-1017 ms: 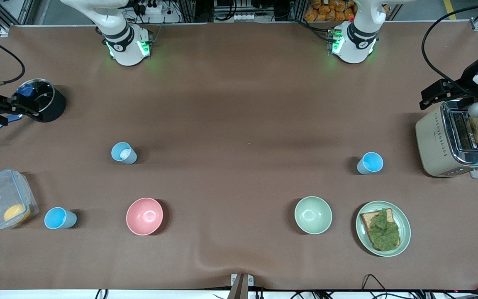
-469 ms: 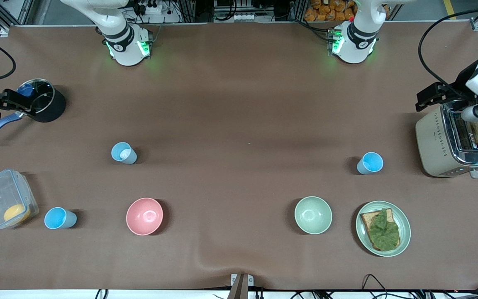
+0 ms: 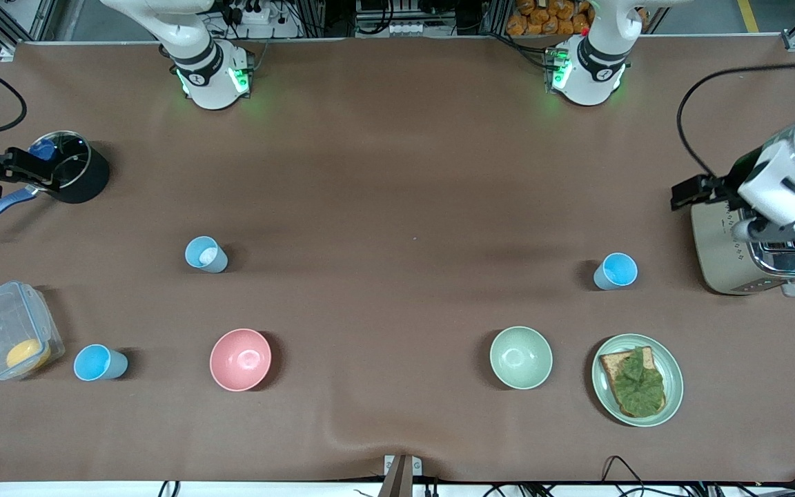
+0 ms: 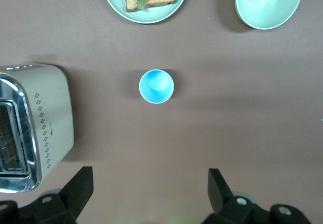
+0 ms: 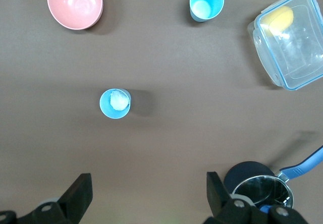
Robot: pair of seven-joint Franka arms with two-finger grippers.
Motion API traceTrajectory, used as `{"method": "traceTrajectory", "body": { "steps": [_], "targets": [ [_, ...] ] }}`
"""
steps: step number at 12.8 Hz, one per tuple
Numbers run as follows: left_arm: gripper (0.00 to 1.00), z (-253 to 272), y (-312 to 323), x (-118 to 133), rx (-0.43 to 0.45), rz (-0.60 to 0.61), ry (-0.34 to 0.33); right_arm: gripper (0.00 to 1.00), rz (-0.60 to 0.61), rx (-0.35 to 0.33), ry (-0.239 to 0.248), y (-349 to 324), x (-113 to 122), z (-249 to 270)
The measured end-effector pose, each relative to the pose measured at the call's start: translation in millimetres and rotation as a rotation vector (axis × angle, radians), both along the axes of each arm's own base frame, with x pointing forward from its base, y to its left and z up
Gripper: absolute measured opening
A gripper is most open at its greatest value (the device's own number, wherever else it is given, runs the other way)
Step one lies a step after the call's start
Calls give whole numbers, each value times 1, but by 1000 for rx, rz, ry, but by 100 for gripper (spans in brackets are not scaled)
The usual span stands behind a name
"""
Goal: Stack blue cups with both arms
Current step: 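Reach the left gripper down to the blue cup beside the toaster, then grasp the blue cup with the left gripper while the right gripper grasps another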
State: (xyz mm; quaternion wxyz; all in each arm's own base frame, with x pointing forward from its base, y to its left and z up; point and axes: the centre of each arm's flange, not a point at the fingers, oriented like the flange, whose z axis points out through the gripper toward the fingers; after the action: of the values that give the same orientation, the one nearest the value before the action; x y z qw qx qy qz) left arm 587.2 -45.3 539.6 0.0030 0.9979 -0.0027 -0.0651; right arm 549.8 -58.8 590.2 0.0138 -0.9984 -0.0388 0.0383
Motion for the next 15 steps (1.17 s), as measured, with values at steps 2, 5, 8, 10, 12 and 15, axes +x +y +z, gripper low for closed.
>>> {"method": "traceTrajectory", "body": {
  "steps": [2,5,8,10,12,15],
  "targets": [
    [100,-32,0,10,8,-1,-16,100,1,1,1,1,0,0],
    [100,-80,2,11,24,-8,-36,100,5,1,1,3,0,0],
    [100,-121,2,20,30,-10,8,100,11,1,2,6,1,-1],
    [100,-140,1,36,37,-14,52,100,11,1,2,6,1,-1],
    [100,-158,-1,50,46,-21,83,100,12,1,3,7,1,-1],
    [100,-187,6,55,48,-10,129,100,13,1,3,8,1,-2]
  ]
}}
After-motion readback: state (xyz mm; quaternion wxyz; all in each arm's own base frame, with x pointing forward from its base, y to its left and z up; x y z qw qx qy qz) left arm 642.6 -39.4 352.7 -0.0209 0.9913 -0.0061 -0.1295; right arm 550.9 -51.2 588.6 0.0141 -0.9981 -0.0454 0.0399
